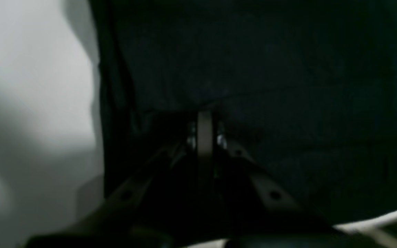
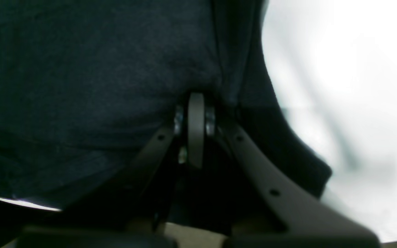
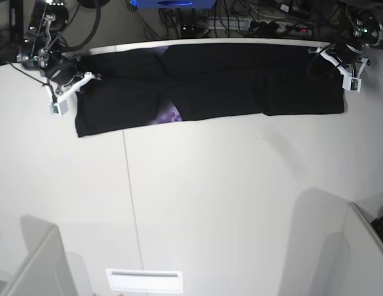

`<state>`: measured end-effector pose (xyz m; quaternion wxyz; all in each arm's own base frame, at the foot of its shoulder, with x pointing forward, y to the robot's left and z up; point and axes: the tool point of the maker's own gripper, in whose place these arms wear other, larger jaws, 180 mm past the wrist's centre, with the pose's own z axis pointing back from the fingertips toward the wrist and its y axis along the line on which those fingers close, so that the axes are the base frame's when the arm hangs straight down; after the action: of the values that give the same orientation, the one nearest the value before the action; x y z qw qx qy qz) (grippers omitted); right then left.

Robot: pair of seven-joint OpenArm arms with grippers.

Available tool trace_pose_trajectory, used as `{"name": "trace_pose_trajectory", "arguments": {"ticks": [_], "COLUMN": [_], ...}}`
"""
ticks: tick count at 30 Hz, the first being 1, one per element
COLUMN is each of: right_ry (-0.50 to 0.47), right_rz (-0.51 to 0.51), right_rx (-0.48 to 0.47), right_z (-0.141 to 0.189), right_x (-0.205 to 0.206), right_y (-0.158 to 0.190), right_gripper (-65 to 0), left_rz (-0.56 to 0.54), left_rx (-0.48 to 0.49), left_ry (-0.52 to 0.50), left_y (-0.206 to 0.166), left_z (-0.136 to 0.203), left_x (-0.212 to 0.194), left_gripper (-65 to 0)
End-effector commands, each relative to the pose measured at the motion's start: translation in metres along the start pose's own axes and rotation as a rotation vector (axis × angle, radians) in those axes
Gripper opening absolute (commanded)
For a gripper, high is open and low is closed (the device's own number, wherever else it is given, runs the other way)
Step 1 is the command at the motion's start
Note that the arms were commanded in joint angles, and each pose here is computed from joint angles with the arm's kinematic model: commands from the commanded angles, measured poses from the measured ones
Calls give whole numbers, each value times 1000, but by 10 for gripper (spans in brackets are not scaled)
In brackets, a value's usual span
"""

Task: Fold the T-shirt properly
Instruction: 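Move both grippers to the ends of the folded strip and grasp them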

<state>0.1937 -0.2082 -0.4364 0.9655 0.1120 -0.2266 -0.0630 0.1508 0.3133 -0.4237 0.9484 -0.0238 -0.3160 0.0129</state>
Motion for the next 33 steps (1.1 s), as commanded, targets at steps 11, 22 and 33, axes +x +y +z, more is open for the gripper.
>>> {"name": "trace_pose_trajectory", "arguments": {"ticks": [11,22,33], "right_ry": [-82,-174,-322], "right_rz": [-34,-115,-9], "right_rx": [11,-8,32], "right_z": [-20,-11,45], "right_x": [62,103,118], "right_y": [-5,2,52], "right_gripper": [-650,-650,-650], "left_rz": [58,32,68], "left_rx": [65,129,225], "left_ry": [-91,-120,-269], "left_y": [15,28,46], "left_z": [-17,4,82], "left_x": [47,98,130], "left_gripper": [-650,-650,-650]}}
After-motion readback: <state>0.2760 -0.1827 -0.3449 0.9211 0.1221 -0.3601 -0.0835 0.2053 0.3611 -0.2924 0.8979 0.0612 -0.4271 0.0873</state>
